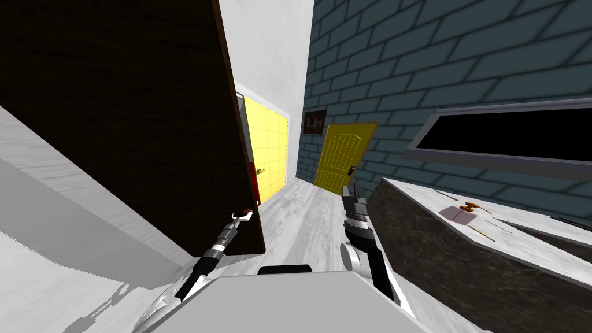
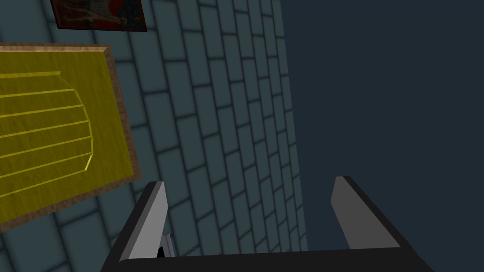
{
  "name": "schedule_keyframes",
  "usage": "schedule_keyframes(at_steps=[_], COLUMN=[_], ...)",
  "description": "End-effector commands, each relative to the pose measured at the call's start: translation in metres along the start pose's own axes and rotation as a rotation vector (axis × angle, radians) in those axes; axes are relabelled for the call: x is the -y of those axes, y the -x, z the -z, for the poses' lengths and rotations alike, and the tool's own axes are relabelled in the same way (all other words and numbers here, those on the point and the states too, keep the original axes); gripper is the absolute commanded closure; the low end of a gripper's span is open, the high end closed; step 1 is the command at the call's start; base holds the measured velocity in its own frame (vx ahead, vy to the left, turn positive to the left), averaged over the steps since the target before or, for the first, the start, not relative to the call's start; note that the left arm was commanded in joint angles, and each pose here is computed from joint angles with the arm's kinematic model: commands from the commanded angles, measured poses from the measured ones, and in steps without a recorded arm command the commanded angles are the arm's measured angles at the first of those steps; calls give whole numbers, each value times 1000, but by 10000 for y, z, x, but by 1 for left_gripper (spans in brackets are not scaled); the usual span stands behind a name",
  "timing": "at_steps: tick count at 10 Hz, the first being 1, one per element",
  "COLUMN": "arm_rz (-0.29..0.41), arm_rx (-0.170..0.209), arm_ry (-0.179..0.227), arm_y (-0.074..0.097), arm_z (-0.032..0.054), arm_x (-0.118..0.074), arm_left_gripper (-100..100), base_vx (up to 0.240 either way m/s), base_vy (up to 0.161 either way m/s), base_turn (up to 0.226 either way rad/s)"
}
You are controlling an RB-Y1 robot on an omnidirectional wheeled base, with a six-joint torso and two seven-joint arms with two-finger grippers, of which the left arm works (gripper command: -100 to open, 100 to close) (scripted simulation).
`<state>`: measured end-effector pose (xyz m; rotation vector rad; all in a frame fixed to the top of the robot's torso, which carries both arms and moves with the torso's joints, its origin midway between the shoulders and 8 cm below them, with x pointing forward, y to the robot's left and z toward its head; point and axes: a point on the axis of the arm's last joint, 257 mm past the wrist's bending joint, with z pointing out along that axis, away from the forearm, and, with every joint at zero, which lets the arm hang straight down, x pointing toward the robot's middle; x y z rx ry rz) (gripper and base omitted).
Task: Pull the door open
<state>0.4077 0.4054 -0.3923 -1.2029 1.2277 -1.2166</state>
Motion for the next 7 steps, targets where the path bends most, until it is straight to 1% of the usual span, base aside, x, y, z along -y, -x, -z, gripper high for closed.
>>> schedule_keyframes(at_steps=[1,2,3,4,6,7], arm_rz=[0,0,0,0,1,1], arm_rx=[-6,-8,-8,-11,-17,-23], arm_ry=[-2,-2,-2,-3,-4,-5], arm_y=[58,78,78,100,145,189], arm_z=[123,167,167,215,320,426], arm_x=[-6,-7,-7,-8,-9,-8], arm_left_gripper=[100,100,100,100,100,100], base_vx=[-95,-165,-101,-67,-90,-157], base_vy=[23,33,13,5,21,64], base_turn=[-191,-184,-29,-54,-120,-207])
